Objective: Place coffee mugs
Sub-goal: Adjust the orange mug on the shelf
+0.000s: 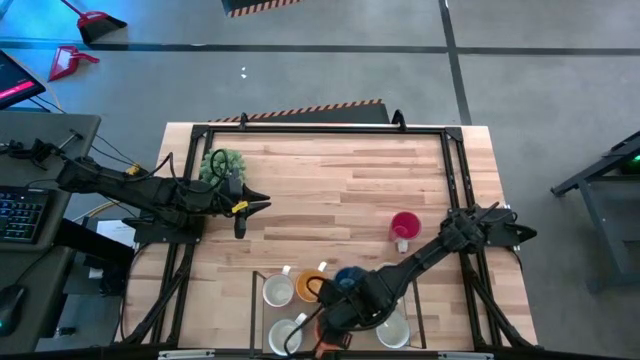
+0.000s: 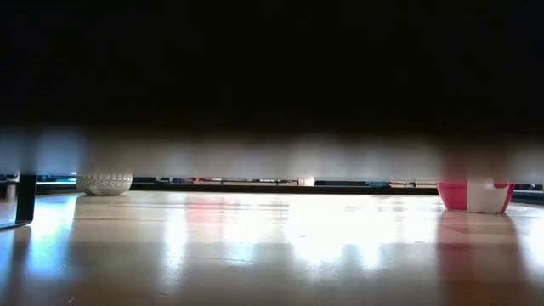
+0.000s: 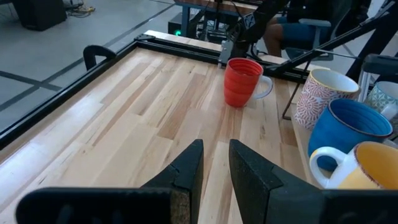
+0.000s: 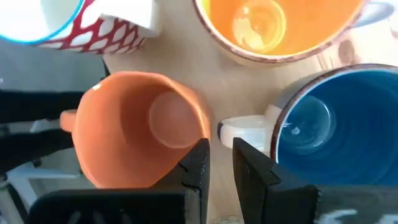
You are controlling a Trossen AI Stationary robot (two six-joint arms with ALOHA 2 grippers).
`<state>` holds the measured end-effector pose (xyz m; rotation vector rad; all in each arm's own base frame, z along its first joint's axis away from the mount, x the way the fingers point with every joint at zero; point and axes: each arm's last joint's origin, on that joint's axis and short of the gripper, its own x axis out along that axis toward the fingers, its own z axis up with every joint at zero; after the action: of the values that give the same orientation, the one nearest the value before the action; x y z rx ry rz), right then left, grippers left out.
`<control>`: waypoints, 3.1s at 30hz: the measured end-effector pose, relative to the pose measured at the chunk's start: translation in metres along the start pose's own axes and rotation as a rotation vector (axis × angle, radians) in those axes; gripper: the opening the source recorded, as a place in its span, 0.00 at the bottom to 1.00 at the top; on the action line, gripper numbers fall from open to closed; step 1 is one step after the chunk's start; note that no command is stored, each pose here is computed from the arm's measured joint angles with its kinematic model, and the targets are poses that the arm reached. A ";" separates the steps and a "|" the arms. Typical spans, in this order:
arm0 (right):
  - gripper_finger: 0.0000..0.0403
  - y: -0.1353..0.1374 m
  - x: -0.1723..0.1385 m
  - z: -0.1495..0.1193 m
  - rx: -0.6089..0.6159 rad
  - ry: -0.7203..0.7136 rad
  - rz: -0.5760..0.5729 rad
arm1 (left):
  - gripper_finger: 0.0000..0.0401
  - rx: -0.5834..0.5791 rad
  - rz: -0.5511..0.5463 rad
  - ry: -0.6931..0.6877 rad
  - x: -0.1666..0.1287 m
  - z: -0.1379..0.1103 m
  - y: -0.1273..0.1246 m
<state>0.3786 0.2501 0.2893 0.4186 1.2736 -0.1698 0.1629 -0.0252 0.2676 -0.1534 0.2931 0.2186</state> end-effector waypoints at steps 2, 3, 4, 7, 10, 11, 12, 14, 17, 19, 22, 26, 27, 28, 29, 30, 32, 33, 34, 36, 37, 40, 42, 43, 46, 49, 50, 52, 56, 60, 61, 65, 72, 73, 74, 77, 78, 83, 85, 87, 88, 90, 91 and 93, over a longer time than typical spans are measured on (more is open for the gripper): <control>0.11 0.000 0.000 0.001 -0.024 0.002 0.003 | 0.17 0.000 0.000 0.000 0.000 0.000 0.000; 0.11 0.000 0.000 0.000 -0.035 0.003 0.007 | 0.17 0.000 0.000 0.000 0.000 0.000 0.000; 0.11 0.000 0.000 0.000 -0.048 0.006 0.009 | 0.17 0.001 0.000 0.000 0.000 0.000 0.000; 0.11 0.000 0.000 0.000 -0.050 0.015 0.016 | 0.17 0.007 -0.001 0.000 0.000 0.000 0.000; 0.11 0.000 0.000 0.000 -0.055 0.016 0.016 | 0.17 0.049 -0.003 0.001 0.000 0.000 0.000; 0.11 0.001 0.000 -0.001 -0.070 0.016 0.017 | 0.17 0.059 -0.005 0.001 0.000 0.000 0.000; 0.11 0.001 0.000 -0.001 -0.089 0.018 0.019 | 0.17 0.068 -0.006 0.002 0.000 0.000 0.000; 0.11 0.001 0.000 -0.002 -0.117 0.023 0.018 | 0.17 0.078 -0.006 0.001 0.000 0.000 0.000; 0.11 -0.001 0.000 -0.003 -0.119 0.049 0.002 | 0.17 0.079 -0.006 0.001 0.000 0.000 0.000; 0.11 -0.001 0.000 -0.004 -0.140 0.063 0.007 | 0.17 0.088 -0.006 0.002 0.000 0.000 0.000; 0.11 0.000 0.000 -0.004 -0.152 0.072 0.023 | 0.17 0.105 -0.006 0.002 0.000 0.000 0.000; 0.11 0.001 0.000 -0.003 -0.143 0.064 0.044 | 0.17 0.106 -0.006 0.002 0.000 0.000 0.000; 0.11 0.002 0.000 -0.003 -0.142 0.061 0.053 | 0.17 0.106 -0.007 0.002 0.000 0.000 0.000; 0.11 0.003 0.001 -0.002 -0.140 0.057 0.062 | 0.17 0.106 -0.006 0.002 0.000 0.000 0.000; 0.11 0.004 0.002 -0.002 -0.138 0.052 0.070 | 0.17 0.106 -0.006 0.002 0.000 0.000 0.000; 0.11 0.005 0.002 -0.002 -0.138 0.051 0.070 | 0.17 0.107 -0.006 0.002 0.000 0.000 0.000; 0.11 0.005 0.004 -0.001 -0.136 0.049 0.073 | 0.17 0.106 -0.006 0.002 0.000 0.000 0.000; 0.11 0.006 0.005 -0.001 -0.136 0.050 0.071 | 0.17 0.106 -0.006 0.002 0.000 0.000 0.000; 0.11 0.006 0.006 -0.001 -0.136 0.051 0.070 | 0.17 0.107 -0.006 0.002 0.000 0.000 0.000; 0.11 0.006 0.006 -0.001 -0.135 0.051 0.069 | 0.17 0.106 -0.006 0.002 0.000 0.000 0.000; 0.11 0.006 0.007 -0.001 -0.135 0.050 0.065 | 0.17 0.105 -0.006 0.002 0.000 0.000 0.000; 0.11 0.006 0.008 -0.001 -0.135 0.050 0.065 | 0.17 0.105 -0.006 0.002 0.000 0.000 0.000; 0.11 0.007 0.010 0.000 -0.135 0.043 0.070 | 0.17 0.104 -0.007 0.002 0.000 0.000 0.000; 0.11 0.007 0.010 0.000 -0.134 0.041 0.072 | 0.17 0.105 -0.007 0.002 0.000 0.000 0.000; 0.11 0.006 0.016 0.002 -0.128 0.048 0.061 | 0.17 0.104 -0.007 0.002 0.000 0.000 0.000; 0.11 0.004 0.019 0.004 -0.123 0.054 0.050 | 0.17 0.104 -0.007 0.002 0.000 0.000 0.000; 0.11 0.003 0.018 0.005 -0.120 0.052 0.051 | 0.17 0.104 -0.007 0.001 0.000 0.000 0.000; 0.11 0.002 0.019 0.008 -0.114 0.053 0.049 | 0.17 0.105 -0.007 0.002 0.000 0.000 0.000; 0.11 -0.001 0.020 0.011 -0.106 0.055 0.050 | 0.17 0.105 -0.007 0.002 0.000 0.000 0.000; 0.11 0.000 0.021 0.011 -0.112 0.051 0.056 | 0.17 0.105 -0.007 0.002 0.000 0.000 0.000; 0.11 0.001 0.021 0.012 -0.112 0.046 0.062 | 0.17 0.105 -0.007 0.002 0.000 0.000 0.000; 0.10 0.004 0.021 0.014 -0.113 0.024 0.088 | 0.17 0.105 -0.007 0.002 0.000 0.000 0.000; 0.01 0.005 0.021 0.013 -0.119 0.018 0.097 | 0.17 0.106 -0.007 0.002 0.000 0.000 0.000; 0.01 0.005 0.021 0.013 -0.115 0.018 0.096 | 0.17 0.106 -0.007 0.002 0.000 0.000 0.000; 0.01 0.005 0.021 0.013 -0.112 0.019 0.096 | 0.17 0.106 -0.007 0.002 0.000 0.000 0.000; 0.00 0.005 0.021 0.013 -0.110 0.021 0.093 | 0.17 0.106 -0.007 0.002 0.000 0.000 0.000; 0.00 0.005 0.021 0.013 -0.109 0.022 0.092 | 0.17 0.106 -0.007 0.002 0.000 0.000 0.000; 0.00 0.004 0.021 0.012 -0.081 0.032 0.080 | 0.17 0.106 -0.007 0.002 0.000 0.000 0.000; 0.00 0.003 0.021 0.012 -0.064 0.034 0.079 | 0.17 0.106 -0.007 0.002 0.000 0.000 0.000; 0.00 0.003 0.021 0.012 -0.039 0.035 0.078 | 0.17 0.106 -0.007 0.002 0.000 0.000 0.000; 0.00 0.003 0.021 0.012 -0.027 0.035 0.078 | 0.17 0.106 -0.007 0.002 0.000 0.000 0.000; 0.00 0.004 0.021 0.012 0.003 0.036 0.079 | 0.17 0.106 -0.007 0.002 0.000 0.000 0.000; 0.00 0.004 0.021 0.012 0.020 0.033 0.078 | 0.17 0.106 -0.007 0.002 0.000 0.000 0.000; 0.00 0.004 0.021 0.012 0.045 0.028 0.076 | 0.17 0.106 -0.007 0.002 0.000 0.000 0.000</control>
<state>0.3970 0.2510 0.2732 0.5088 1.2808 -0.1285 0.1629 -0.0254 0.2675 -0.0503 0.3054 0.1956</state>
